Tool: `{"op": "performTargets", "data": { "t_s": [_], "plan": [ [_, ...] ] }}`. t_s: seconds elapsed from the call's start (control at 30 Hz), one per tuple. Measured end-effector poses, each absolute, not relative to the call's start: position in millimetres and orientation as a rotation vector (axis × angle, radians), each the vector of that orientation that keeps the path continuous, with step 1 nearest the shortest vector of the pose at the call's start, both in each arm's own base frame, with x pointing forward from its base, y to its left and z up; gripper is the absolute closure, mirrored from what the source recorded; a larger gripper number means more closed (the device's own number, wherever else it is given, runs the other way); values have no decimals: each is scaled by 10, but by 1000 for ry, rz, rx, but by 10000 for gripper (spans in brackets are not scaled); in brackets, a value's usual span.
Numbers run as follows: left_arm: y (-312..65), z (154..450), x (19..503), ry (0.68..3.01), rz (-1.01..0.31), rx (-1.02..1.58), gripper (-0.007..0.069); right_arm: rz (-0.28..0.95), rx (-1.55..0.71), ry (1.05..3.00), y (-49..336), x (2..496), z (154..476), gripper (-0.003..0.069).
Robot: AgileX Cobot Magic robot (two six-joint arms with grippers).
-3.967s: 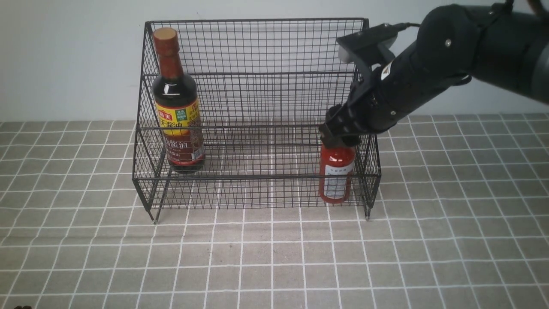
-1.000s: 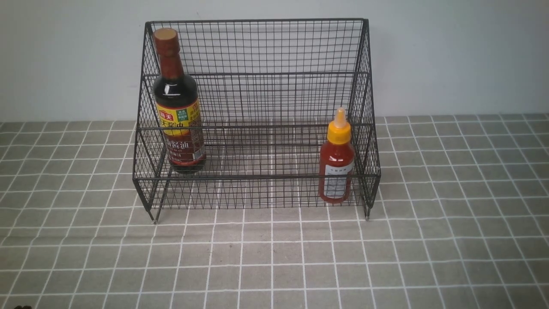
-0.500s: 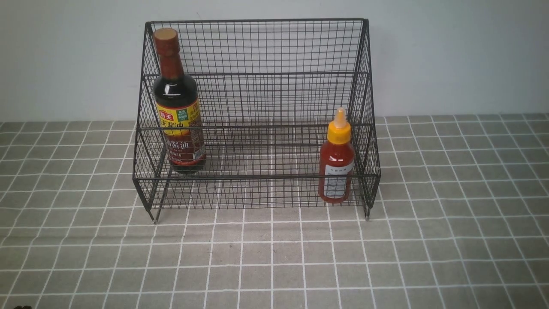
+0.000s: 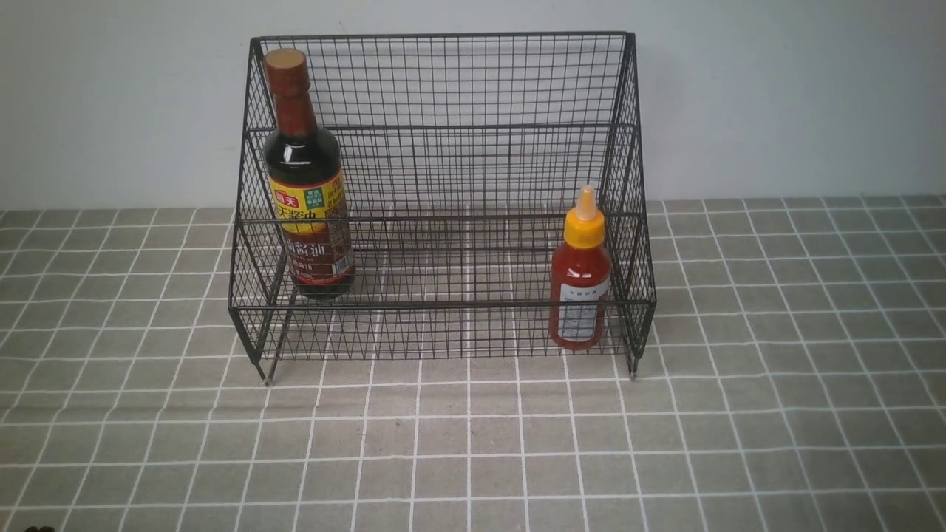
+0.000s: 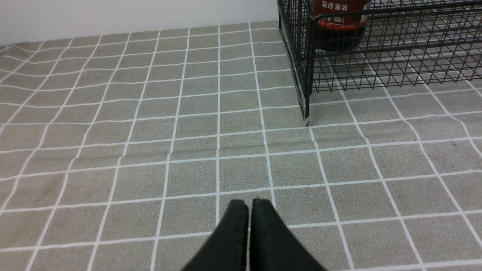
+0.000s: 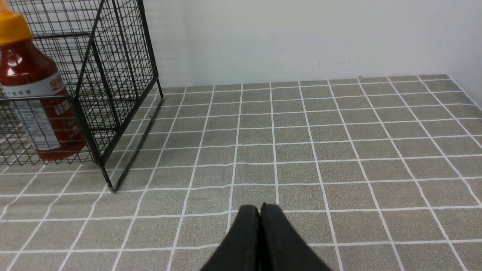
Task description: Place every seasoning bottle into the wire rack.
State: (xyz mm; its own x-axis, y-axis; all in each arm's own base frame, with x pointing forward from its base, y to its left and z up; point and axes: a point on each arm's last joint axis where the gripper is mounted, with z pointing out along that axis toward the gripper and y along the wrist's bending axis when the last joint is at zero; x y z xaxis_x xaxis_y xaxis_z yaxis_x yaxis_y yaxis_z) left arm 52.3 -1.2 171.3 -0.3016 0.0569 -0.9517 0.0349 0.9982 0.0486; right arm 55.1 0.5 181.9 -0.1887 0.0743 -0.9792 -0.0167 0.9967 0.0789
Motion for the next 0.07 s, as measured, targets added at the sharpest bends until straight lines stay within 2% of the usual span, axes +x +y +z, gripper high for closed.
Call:
{"op": "performTargets", "data": {
  "t_s": [0.07],
  "plan": [
    [-12,1713,523,1878,22,66,632,82,43,1759,5,551,1819,672]
  ]
}}
